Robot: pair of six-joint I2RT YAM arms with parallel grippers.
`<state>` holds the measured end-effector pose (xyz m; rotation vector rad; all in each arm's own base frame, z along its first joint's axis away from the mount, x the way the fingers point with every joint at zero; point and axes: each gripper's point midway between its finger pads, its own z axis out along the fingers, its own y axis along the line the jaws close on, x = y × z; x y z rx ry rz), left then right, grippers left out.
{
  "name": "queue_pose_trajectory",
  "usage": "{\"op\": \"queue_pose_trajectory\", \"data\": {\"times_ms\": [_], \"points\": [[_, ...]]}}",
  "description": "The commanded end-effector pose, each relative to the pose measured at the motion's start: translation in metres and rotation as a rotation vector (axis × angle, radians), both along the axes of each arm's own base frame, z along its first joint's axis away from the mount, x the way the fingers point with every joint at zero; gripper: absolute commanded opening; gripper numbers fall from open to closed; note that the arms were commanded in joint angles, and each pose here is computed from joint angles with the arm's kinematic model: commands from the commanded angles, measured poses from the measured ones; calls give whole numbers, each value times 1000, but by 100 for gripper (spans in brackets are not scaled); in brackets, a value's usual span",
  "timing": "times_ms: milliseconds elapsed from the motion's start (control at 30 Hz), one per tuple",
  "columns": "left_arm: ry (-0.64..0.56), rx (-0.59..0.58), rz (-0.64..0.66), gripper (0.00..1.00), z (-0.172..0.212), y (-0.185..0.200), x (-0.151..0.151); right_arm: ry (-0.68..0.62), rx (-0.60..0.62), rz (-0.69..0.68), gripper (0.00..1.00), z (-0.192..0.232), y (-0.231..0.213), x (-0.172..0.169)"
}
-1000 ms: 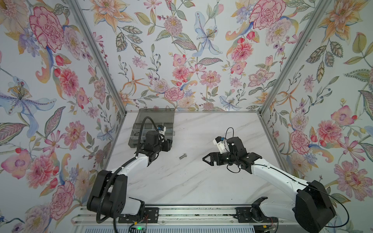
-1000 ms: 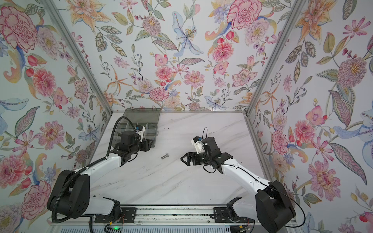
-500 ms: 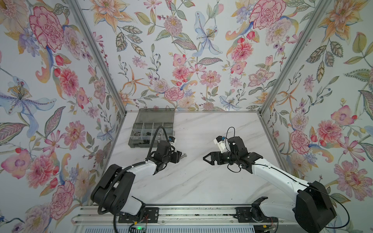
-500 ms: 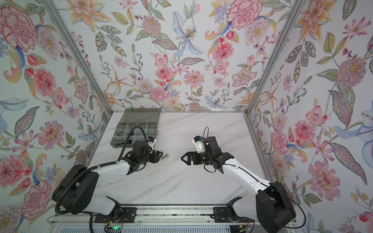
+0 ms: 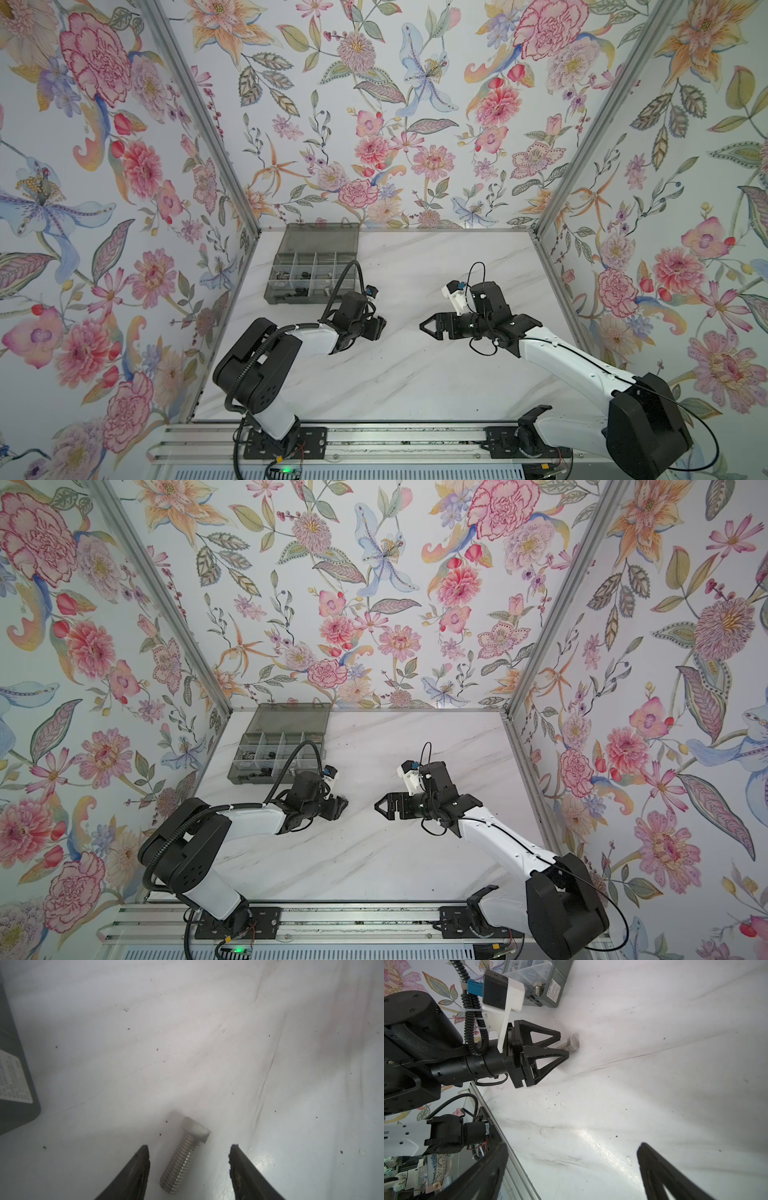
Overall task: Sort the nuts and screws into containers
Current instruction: 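Lower the left gripper around the silver hex bolt and close on it, then lift the silver hex bolt and carry it with the left gripper to the box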
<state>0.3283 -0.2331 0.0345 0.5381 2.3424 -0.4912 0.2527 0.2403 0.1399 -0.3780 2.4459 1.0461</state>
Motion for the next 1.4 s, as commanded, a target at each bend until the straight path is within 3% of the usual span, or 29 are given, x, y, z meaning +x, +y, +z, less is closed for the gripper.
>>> {"op": "queue_pose_trajectory", "data": {"times_ms": [0,300,433,667,733,800,1000,1167,1367], "points": [[-8,57,-5,63,-5,3,2,-13,20,1,99,5,-1,-1],[-18,118,-12,58,-13,7,8,-10,20,-1,99,4,-2,-2],[-3,133,-26,41,-19,6,7,-8,20,-3,99,3,-2,-3],[-2,147,-38,28,-22,9,2,-11,19,-12,99,3,-5,-3],[-3,146,-34,17,-21,10,2,-8,21,-10,99,2,-5,-3],[-15,145,-13,0,-20,13,4,-7,23,-13,99,3,-5,-3],[-88,104,27,0,10,15,11,-16,32,-11,99,6,-5,-3],[-185,46,55,0,67,23,29,-12,32,-13,99,5,-6,-4],[-271,-14,173,0,119,74,66,-8,38,-14,99,4,-6,-4]]}}
